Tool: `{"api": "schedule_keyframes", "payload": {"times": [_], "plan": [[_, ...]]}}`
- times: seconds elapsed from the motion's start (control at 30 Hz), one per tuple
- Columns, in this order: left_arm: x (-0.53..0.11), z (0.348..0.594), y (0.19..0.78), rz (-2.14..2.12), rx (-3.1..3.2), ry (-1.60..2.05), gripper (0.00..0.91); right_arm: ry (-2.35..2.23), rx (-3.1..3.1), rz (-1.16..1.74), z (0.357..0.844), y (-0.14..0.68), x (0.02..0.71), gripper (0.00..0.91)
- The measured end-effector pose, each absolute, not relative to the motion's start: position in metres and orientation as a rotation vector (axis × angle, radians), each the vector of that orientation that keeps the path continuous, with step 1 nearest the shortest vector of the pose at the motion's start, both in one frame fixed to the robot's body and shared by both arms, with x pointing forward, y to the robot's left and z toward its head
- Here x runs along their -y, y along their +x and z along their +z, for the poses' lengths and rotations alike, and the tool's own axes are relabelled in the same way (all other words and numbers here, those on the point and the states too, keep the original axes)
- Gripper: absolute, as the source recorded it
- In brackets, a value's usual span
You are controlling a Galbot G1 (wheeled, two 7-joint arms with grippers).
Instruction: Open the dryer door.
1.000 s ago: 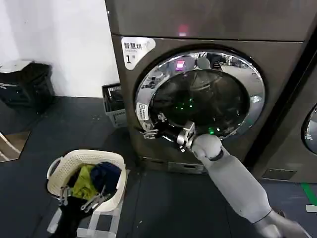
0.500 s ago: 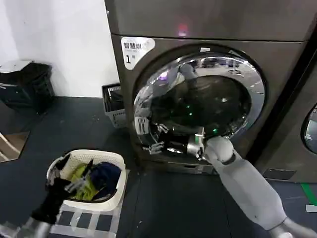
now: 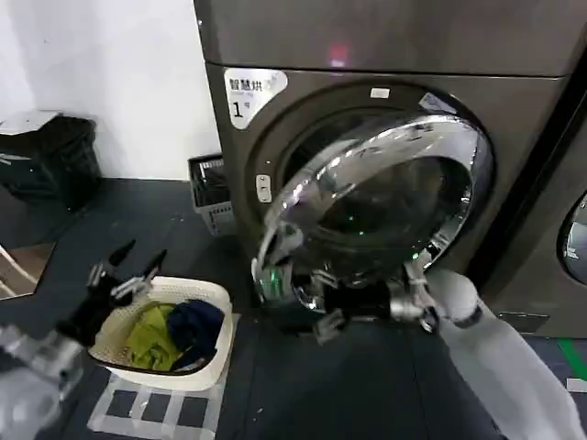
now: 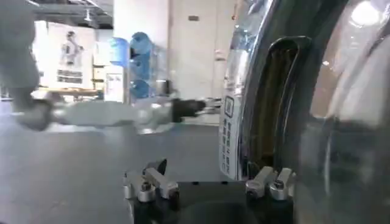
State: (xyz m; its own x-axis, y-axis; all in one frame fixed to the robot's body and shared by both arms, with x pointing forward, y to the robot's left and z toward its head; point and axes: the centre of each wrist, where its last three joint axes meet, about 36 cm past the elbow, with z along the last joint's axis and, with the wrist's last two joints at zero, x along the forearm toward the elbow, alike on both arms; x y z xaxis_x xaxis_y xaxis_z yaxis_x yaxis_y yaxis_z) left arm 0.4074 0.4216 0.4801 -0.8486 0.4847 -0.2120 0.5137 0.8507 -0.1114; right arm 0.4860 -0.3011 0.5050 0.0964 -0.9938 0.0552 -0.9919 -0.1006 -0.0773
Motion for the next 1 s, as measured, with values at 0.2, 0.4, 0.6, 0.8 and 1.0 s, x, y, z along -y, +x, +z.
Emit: {"api": "schedule_keyframes", "payload": {"times": [0.2, 0.4, 0.6, 0.8, 1.0], "plan": [[-0.426, 0.479, 0.454, -0.229, -2.829, 0.965, 0.907, -2.319, -2.094, -0.166, 0.506, 0.467, 0.330, 0.907], [-0.404, 0.480, 0.486, -0.245, -2.778, 1.193, 0.907, -2.229, -2.176, -0.158, 0.500, 0.453, 0.369, 0.907], [-0.355, 0.481, 0.508, -0.262, -2.703, 1.456, 0.907, -2.039, -2.337, -0.127, 0.497, 0.430, 0.420, 0.907], [-0.314, 0.474, 0.521, -0.263, -2.636, 1.626, 0.907, -1.678, -2.573, -0.195, 0.504, 0.398, 0.479, 0.907], [-0.278, 0.473, 0.528, -0.254, -2.547, 1.792, 0.907, -1.234, -2.759, -0.228, 0.513, 0.344, 0.530, 0.907]]}}
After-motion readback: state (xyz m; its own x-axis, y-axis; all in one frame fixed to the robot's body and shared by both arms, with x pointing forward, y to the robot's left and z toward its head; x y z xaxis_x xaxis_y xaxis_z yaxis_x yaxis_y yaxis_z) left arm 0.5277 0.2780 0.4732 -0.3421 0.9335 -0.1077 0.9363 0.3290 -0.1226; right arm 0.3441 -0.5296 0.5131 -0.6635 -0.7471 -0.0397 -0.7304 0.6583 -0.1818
